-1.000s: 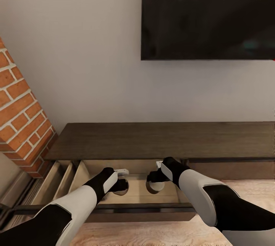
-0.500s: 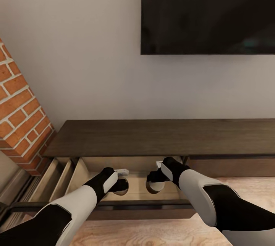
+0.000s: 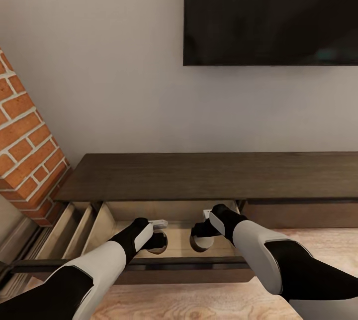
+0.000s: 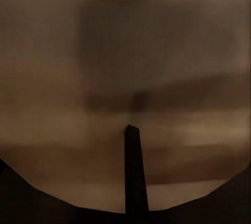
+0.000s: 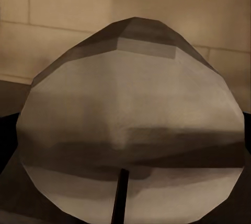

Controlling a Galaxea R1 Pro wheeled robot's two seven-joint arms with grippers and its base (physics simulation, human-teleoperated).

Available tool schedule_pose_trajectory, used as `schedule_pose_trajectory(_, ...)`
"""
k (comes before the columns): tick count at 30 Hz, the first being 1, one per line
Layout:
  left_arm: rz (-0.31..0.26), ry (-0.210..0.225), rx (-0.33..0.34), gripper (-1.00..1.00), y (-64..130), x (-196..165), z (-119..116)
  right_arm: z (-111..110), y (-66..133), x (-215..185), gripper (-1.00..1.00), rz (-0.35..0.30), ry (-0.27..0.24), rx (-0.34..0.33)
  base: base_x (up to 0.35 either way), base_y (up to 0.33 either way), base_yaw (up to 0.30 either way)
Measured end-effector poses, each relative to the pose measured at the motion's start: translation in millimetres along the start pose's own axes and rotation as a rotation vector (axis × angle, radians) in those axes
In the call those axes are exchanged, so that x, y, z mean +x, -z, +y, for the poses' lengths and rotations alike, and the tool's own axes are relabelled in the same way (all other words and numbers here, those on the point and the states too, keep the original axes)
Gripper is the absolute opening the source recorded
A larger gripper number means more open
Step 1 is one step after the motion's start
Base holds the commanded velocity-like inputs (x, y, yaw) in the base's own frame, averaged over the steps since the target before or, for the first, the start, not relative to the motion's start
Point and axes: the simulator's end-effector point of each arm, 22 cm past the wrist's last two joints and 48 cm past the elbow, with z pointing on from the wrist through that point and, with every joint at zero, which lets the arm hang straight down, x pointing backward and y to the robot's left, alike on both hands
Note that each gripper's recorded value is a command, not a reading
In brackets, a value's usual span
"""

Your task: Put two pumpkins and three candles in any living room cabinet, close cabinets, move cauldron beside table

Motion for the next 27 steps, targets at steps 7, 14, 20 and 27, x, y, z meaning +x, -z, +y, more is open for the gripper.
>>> schedule_pose_trajectory(7,0.000,0.001,0.000,-1.00,0.0,0.2,0.0,0.0,0.0,0.0,-1.00,0.000,0.000,0.000,0.019,0.000,0.000)
schedule_pose_trajectory(14,0.001,0.000,-0.001,-1.00,0.0,0.3,0.1,-0.9,0.0,0.3,-1.00,0.001,0.000,0.004,0.072,0.000,0.000)
schedule_pose_trajectory(20,0.018,-0.006,0.003,-1.00,1.3,2.4,-1.6,-1.0,0.0,0.3,-1.00,0.002,0.000,0.005,0.002,0.000,0.000)
schedule_pose_trajectory(27,0.042,-0.013,0.004,-1.00,2.1,7.5,-1.9,-0.9,0.3,0.3,-1.00,0.001,0.000,0.004,0.094,0.000,0.000)
